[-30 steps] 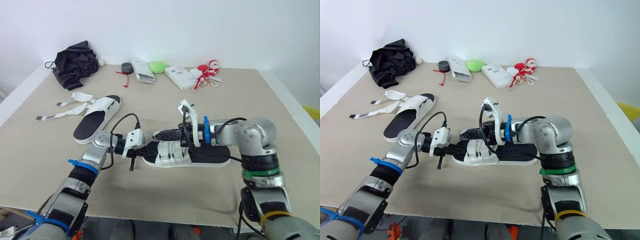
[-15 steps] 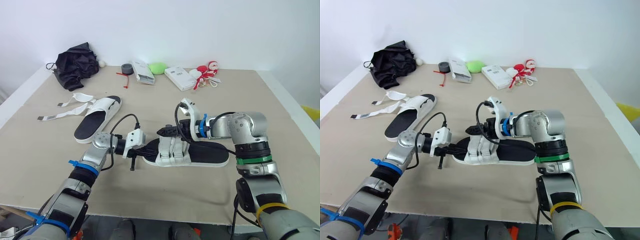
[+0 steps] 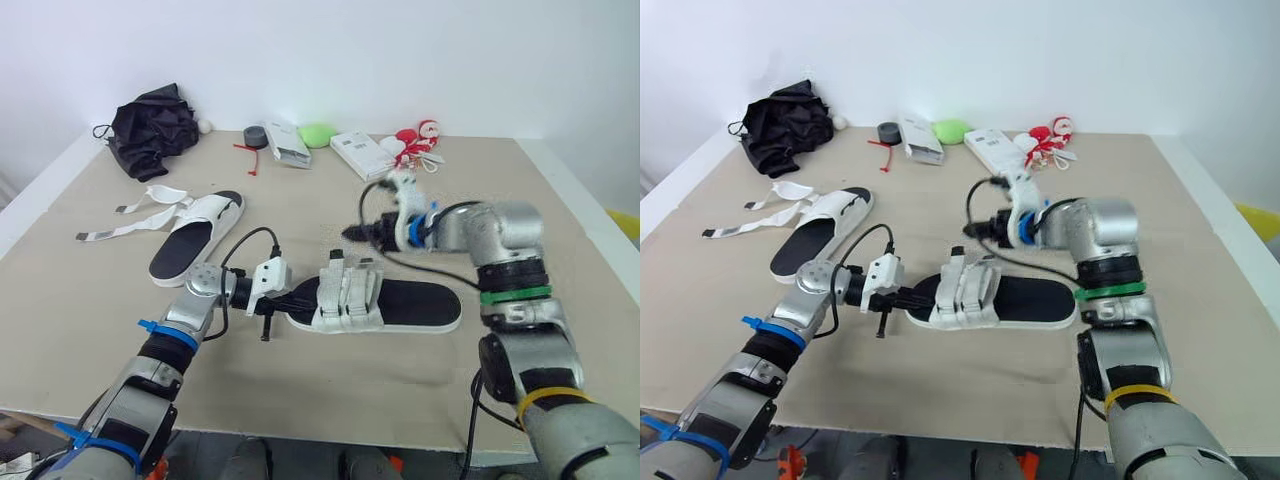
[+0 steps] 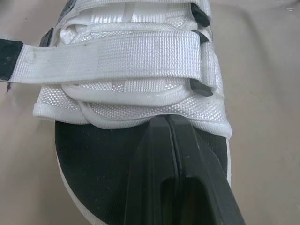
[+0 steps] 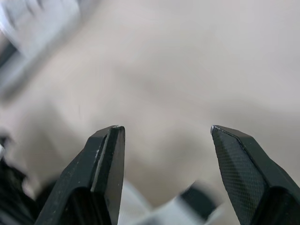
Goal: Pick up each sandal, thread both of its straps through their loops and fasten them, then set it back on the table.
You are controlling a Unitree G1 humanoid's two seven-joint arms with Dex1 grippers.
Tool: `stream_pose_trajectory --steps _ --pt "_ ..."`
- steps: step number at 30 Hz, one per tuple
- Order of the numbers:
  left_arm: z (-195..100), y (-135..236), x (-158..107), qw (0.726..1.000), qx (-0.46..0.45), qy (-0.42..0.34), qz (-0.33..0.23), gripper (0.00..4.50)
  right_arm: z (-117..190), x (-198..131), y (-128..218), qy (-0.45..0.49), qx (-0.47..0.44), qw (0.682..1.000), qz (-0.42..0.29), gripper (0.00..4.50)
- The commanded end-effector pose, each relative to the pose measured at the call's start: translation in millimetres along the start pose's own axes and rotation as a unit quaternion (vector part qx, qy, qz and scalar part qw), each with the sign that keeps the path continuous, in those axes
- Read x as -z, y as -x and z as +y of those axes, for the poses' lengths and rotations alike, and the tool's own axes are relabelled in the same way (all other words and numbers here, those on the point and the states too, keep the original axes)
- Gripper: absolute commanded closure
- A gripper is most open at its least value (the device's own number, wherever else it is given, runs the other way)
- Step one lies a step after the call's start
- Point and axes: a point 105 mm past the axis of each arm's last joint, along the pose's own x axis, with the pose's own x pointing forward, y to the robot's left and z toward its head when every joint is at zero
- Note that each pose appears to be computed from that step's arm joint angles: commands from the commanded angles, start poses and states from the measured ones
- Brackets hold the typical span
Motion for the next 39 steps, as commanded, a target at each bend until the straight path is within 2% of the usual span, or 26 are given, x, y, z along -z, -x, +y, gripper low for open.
stream_pose_trajectory --steps 1,3,7,11,15,20,25,30,35,36,37,38,39 --pt "-30 -12 48 0.993 0.032 0.100 0.058 4.50 14 -49 47 0.023 -0.078 0.991 -0.107 1.33" --pt "-22 -15 35 0.994 0.017 0.102 0.024 4.50 16 -43 66 0.060 -0.101 0.987 -0.113 1.33" --pt "-5 -14 -9 0.994 -0.011 0.091 -0.059 4.50 15 19 110 0.165 -0.152 0.973 -0.047 1.33" --pt "3 -2 -38 0.992 -0.029 0.076 -0.094 4.50 15 63 136 0.208 -0.176 0.962 0.009 1.33" --pt "5 16 -62 0.991 -0.046 0.058 -0.109 4.50 12 85 147 0.239 -0.174 0.955 0.034 1.33" --pt "-1 45 -70 0.993 -0.067 0.043 -0.089 4.50 19 102 141 0.253 -0.191 0.948 0.039 1.33" --pt "-17 65 -63 0.995 -0.071 0.036 -0.052 4.50 23 109 119 0.254 -0.200 0.945 0.036 1.33" --pt "-25 84 -65 0.993 -0.101 0.038 -0.047 4.50 26 114 97 0.251 -0.216 0.943 0.036 1.33" --pt "-25 98 -81 0.982 -0.151 0.051 -0.099 4.50 37 112 76 0.244 -0.240 0.939 0.023 1.33" --pt "-25 100 -82 0.981 -0.157 0.053 -0.100 4.50 35 111 73 0.242 -0.235 0.941 0.023 1.85" --pt "-26 102 -82 0.980 -0.162 0.055 -0.102 4.50 33 111 69 0.242 -0.227 0.943 0.022 1.95" --pt "-26 103 -83 0.978 -0.167 0.058 -0.106 4.50 32 111 67 0.236 -0.226 0.945 0.021 2.47" --pt "-27 104 -84 0.977 -0.172 0.062 -0.109 4.50 30 112 65 0.234 -0.225 0.946 0.022 2.71"
